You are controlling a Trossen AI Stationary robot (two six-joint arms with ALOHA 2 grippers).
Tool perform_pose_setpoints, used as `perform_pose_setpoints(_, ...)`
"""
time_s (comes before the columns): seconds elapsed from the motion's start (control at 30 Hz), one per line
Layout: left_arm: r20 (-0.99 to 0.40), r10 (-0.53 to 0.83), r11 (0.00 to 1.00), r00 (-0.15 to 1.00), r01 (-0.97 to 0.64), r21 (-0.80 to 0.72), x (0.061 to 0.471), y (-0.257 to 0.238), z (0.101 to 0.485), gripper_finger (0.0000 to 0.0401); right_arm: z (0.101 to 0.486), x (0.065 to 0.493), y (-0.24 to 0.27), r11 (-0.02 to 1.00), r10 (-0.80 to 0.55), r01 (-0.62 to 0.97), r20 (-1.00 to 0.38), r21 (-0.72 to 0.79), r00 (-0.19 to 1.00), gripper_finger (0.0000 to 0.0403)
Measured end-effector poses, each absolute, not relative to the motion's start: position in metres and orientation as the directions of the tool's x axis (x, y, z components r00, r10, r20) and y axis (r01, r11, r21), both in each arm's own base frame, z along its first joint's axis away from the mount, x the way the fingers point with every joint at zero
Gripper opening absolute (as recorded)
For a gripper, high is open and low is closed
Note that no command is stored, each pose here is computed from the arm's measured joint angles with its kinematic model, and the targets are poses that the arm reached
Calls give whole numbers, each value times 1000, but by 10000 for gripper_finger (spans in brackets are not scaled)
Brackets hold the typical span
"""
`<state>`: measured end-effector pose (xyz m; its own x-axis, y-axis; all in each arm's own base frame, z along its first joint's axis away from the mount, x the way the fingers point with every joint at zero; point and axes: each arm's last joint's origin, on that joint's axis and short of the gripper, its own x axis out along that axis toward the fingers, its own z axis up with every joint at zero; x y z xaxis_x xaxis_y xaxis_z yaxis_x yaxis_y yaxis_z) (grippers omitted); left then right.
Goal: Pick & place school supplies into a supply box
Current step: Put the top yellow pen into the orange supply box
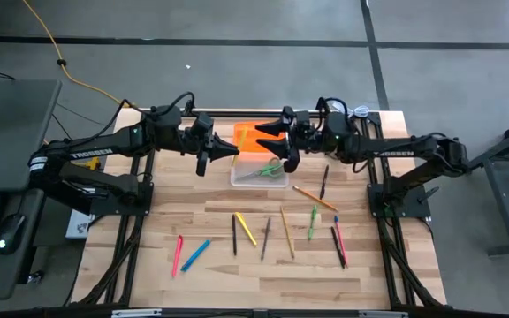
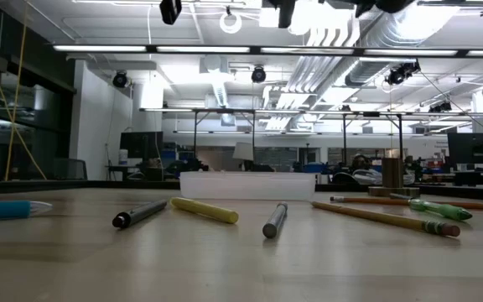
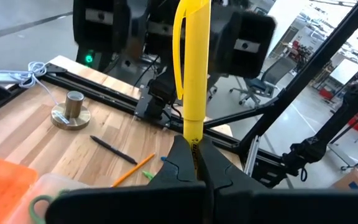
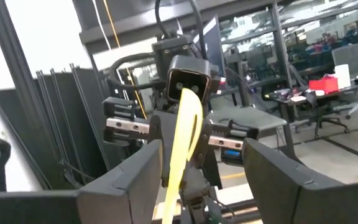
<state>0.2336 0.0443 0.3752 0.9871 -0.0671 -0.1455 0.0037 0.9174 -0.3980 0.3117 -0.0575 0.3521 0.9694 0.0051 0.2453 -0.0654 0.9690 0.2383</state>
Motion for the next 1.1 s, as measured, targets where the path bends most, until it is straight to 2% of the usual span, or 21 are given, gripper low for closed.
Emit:
perform_pose_setpoints(0.2,-146,-67,918,987,4,-397,233,44,375,11,364,314,-58,977,5,-49,205,207,979,202)
perform_pose_setpoints(0.63,-117,-62,924,991,12,-381,233,44,378,11,349,327,-61,969,14,-52,160,240,987,206)
perform_pose_setpoints(1.1,-119,-57,923,991,7,-384,234,45,378,11,342,336,-63,964,36,-83,186,253,982,207)
